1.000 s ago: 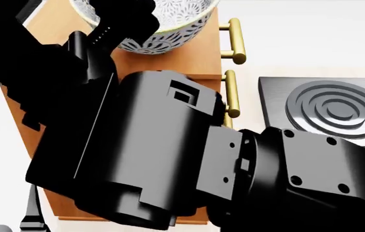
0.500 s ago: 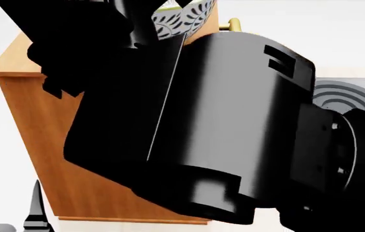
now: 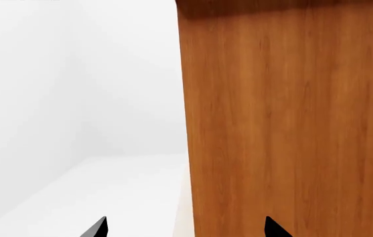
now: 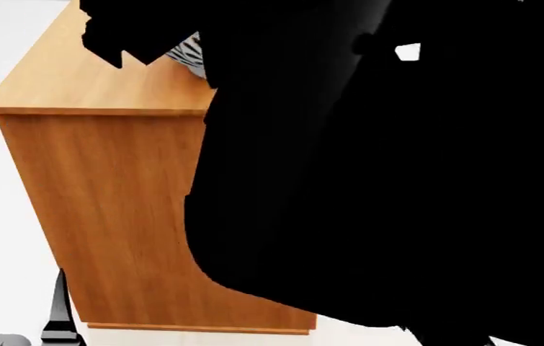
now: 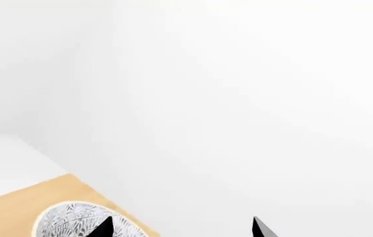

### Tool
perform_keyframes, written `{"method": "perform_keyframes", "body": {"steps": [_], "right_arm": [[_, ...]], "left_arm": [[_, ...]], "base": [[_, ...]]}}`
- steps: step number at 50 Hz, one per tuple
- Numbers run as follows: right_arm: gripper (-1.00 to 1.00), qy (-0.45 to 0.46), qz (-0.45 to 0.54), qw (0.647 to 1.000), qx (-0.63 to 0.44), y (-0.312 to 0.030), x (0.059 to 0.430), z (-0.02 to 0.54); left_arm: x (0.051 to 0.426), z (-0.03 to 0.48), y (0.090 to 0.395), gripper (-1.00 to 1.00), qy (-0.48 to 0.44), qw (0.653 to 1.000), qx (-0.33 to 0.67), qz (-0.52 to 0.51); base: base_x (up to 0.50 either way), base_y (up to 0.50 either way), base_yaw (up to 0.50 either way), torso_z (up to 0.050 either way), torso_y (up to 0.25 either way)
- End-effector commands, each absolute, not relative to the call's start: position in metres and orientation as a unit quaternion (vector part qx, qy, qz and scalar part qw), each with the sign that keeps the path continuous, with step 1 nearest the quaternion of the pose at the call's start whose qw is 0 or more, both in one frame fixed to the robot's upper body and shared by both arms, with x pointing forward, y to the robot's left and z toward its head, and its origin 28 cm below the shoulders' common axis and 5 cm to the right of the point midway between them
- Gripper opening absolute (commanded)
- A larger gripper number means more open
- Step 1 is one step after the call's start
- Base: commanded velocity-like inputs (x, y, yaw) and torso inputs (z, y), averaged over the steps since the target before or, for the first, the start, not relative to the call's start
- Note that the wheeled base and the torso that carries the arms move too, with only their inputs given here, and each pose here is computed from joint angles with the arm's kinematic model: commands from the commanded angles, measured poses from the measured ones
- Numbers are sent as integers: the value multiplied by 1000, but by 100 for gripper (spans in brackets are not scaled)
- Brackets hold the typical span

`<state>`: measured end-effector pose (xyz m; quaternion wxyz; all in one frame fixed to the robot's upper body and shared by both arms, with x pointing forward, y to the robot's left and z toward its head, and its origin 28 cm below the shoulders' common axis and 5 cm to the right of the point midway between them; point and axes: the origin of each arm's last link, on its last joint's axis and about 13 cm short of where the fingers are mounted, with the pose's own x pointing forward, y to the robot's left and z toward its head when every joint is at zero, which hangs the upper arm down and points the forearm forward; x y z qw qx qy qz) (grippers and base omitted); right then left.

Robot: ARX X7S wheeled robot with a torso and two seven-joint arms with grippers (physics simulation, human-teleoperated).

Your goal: Put the bowl on the top of the cabinet.

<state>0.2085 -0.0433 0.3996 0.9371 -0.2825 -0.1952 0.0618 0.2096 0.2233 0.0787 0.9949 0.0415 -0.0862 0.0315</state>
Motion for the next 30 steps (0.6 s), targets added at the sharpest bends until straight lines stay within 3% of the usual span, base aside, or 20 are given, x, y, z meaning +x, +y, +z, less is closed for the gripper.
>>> {"method": "perform_keyframes", "body": {"steps": [1, 11, 30], "right_arm": [[100, -244, -4, 928, -280, -74, 186, 413], [100, -259, -79, 932, -241, -97, 183, 394], [100, -227, -104, 945, -209, -126, 201, 323]], "left_arm": [[209, 80, 223, 100, -88, 995, 43, 33], [211, 81, 224, 100, -90, 994, 44, 34], [212, 83, 222, 100, -91, 994, 48, 33]], "base": [[0, 0, 0, 0, 0], [0, 0, 0, 0, 0], [0, 0, 0, 0, 0]]}}
